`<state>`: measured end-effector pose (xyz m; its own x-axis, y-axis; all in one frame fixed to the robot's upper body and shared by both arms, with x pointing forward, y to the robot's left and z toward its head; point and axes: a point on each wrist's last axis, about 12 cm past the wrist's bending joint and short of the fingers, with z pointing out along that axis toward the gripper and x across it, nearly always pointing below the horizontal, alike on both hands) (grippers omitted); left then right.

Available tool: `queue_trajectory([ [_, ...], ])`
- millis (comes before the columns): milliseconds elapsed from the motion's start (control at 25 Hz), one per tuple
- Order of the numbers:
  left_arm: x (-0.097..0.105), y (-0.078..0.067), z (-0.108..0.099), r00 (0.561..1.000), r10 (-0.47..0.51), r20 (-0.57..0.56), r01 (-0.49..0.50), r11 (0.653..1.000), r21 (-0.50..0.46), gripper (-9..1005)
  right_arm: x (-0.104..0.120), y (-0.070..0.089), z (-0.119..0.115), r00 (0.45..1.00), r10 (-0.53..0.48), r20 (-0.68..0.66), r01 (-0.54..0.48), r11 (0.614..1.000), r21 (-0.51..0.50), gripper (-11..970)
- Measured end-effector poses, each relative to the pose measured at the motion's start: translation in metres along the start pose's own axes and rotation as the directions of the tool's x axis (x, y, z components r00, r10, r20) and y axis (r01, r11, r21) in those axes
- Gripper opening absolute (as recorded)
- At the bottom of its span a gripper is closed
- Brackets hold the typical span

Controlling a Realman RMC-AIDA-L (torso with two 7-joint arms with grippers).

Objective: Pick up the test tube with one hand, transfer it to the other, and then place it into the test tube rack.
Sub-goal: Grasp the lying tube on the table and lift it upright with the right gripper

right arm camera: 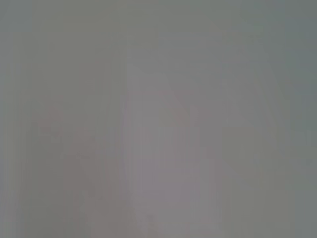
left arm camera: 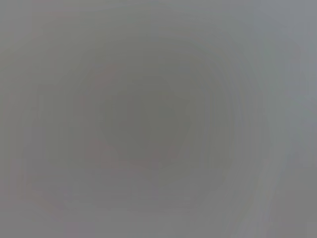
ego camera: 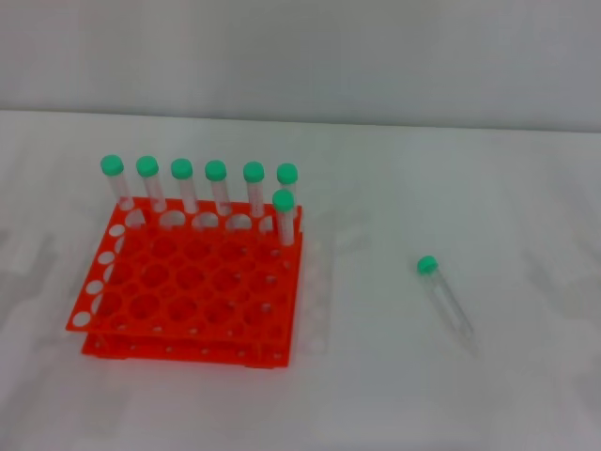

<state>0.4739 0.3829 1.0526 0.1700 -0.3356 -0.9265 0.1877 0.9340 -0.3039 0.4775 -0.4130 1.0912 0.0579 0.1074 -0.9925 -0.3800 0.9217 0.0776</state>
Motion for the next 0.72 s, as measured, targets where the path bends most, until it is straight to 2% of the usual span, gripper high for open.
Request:
queue_trajectory([
  [200, -0.001, 0.0, 0.0, 1.0, -0.015, 0.001, 0.015, 1.0, 0.001, 695, -0.003, 0.002, -0.002, 1.0, 0.004, -0.031, -0.005, 0.999, -0.037, 754],
  [400, -0.001, 0.001, 0.0, 1.0, -0.03, -0.001, 0.03, 1.0, 0.002, 693, -0.018, 0.001, 0.003, 0.997, 0.019, -0.081, -0.027, 0.995, -0.093, 754],
  [560, -0.001, 0.002, 0.0, 1.0, -0.03, -0.003, 0.03, 1.0, -0.001, 691, -0.034, 0.002, 0.012, 0.987, 0.011, -0.163, -0.036, 0.988, -0.148, 754],
  [720, 0.0, 0.003, -0.001, 0.999, -0.03, -0.013, 0.03, 0.999, -0.012, 690, -0.041, 0.006, 0.027, 0.969, -0.008, -0.245, -0.04, 0.981, -0.188, 754],
])
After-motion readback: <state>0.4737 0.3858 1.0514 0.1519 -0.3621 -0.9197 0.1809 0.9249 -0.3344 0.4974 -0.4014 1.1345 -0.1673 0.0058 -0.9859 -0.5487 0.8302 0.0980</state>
